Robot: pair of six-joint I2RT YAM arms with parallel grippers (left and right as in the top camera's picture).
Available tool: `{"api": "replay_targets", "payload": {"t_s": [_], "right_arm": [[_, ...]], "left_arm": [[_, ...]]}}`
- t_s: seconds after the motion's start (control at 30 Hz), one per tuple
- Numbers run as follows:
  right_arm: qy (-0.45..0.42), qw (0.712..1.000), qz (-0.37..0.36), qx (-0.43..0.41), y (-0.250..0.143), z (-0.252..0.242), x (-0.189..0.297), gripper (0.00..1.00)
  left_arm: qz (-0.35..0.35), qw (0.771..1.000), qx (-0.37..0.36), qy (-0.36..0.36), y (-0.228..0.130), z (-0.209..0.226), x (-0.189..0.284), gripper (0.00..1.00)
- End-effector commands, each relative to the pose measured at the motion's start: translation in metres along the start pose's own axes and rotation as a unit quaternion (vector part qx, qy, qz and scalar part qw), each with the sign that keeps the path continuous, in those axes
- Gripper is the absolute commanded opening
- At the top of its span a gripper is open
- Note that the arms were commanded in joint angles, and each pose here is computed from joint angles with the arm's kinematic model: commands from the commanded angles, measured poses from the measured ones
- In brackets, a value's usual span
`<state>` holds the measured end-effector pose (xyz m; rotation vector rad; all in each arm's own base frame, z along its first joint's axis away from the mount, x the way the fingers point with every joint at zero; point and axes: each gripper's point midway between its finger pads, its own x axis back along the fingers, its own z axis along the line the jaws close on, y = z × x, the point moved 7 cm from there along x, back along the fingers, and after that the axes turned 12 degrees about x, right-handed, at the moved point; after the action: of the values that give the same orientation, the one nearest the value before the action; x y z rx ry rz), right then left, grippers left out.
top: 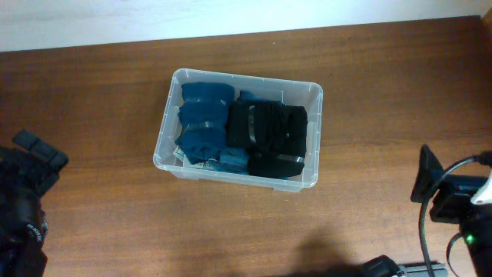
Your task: Pack container
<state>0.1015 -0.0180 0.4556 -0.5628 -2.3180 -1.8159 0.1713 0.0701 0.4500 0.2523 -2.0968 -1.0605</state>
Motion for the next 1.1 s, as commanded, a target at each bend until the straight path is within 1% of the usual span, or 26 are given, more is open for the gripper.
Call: {"api": "replay_targets", "payload": {"t_s": [0.0, 0.13, 0.17, 0.27, 0.57, 0.8, 1.07], "right_arm": [[-0.001, 0.999, 0.023, -0.024, -0.029, 0.008, -0.016, 0.99], [0.000, 0.998, 0.027, -0.053, -0.066, 0.018, -0.041, 0.98], [0.008, 0.998, 0.030, -0.063, -0.086, 0.025, -0.052, 0.99], [0.035, 0.996, 0.039, -0.072, -0.128, 0.041, -0.071, 0.99], [0.061, 0.994, 0.044, -0.075, -0.212, 0.071, -0.102, 0.99], [0.061, 0.994, 0.048, -0.076, -0.243, 0.080, -0.115, 0.98], [0.068, 0.991, 0.086, -0.075, -0.270, 0.088, -0.129, 0.99]], "left_arm": [[-0.003, 1.000, -0.006, 0.000, 0.001, 0.001, 0.002, 0.99], [-0.003, 1.000, -0.006, 0.000, 0.001, 0.001, 0.002, 0.99], [-0.003, 1.000, -0.006, 0.000, 0.001, 0.001, 0.002, 1.00], [-0.003, 1.000, -0.006, 0.000, 0.001, 0.001, 0.002, 0.99], [-0.003, 1.000, -0.006, 0.000, 0.001, 0.001, 0.002, 0.99], [-0.003, 1.000, -0.006, 0.000, 0.001, 0.001, 0.002, 0.99], [-0.003, 1.000, -0.006, 0.000, 0.001, 0.001, 0.002, 0.99]]}}
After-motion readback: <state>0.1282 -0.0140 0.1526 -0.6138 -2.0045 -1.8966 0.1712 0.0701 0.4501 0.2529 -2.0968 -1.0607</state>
